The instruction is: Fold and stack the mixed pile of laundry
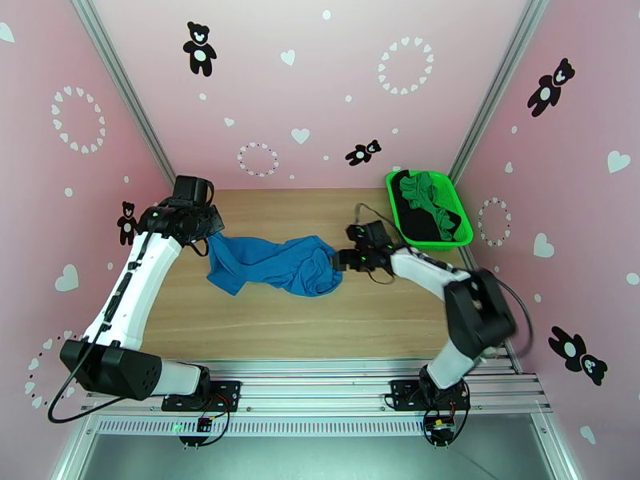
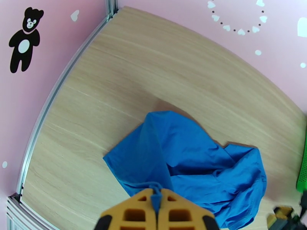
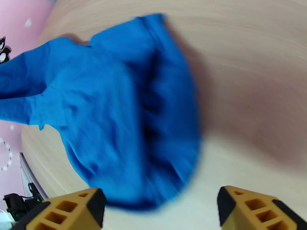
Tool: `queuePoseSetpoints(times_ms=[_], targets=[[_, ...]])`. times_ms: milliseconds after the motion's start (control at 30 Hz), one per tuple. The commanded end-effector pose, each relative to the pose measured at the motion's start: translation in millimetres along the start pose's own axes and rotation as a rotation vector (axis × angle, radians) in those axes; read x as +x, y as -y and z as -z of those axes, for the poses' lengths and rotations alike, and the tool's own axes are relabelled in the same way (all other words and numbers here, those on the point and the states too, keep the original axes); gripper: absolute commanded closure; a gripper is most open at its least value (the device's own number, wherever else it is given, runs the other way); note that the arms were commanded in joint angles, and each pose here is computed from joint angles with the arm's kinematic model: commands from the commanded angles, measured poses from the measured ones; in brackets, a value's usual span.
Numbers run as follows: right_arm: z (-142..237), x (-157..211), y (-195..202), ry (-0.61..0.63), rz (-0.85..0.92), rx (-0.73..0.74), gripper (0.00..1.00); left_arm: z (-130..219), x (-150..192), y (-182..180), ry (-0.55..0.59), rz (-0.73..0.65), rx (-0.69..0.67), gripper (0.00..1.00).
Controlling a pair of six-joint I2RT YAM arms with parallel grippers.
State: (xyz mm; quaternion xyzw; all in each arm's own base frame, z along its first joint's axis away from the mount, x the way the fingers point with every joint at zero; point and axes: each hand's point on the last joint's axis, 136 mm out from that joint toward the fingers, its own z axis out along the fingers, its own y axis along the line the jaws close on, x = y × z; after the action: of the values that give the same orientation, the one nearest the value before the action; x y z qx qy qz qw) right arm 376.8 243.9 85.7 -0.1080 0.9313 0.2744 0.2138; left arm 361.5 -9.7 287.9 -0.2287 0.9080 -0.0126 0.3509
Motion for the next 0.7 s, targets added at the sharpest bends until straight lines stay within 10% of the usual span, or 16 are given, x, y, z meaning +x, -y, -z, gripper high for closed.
queuePoseSetpoints(times_ms=[0,300,400,500,667], targets=[[-25,-19,-21,-0.016,0.034,-0.049,0.25,3,-4,-2,0.027,0.027,0.015,1.00],[-72,-28,-35,-0.092,0.064,-0.057,0.38,-3,2,0,0.008,0.031,0.024,1.00],[-78,-29,-37,-0.109,0.082,-0.042,0.57,-4,3,1,0.004,0.032,0.027,1.00],[-71,-37,-37,-0.095,0.098,-0.005,1.00,-4,4,0,0.001,0.031,0.026,1.00],[12,-79,-62,0.033,0.226,0.071,1.00,7,0,-7,0.022,0.026,0.000,1.00]])
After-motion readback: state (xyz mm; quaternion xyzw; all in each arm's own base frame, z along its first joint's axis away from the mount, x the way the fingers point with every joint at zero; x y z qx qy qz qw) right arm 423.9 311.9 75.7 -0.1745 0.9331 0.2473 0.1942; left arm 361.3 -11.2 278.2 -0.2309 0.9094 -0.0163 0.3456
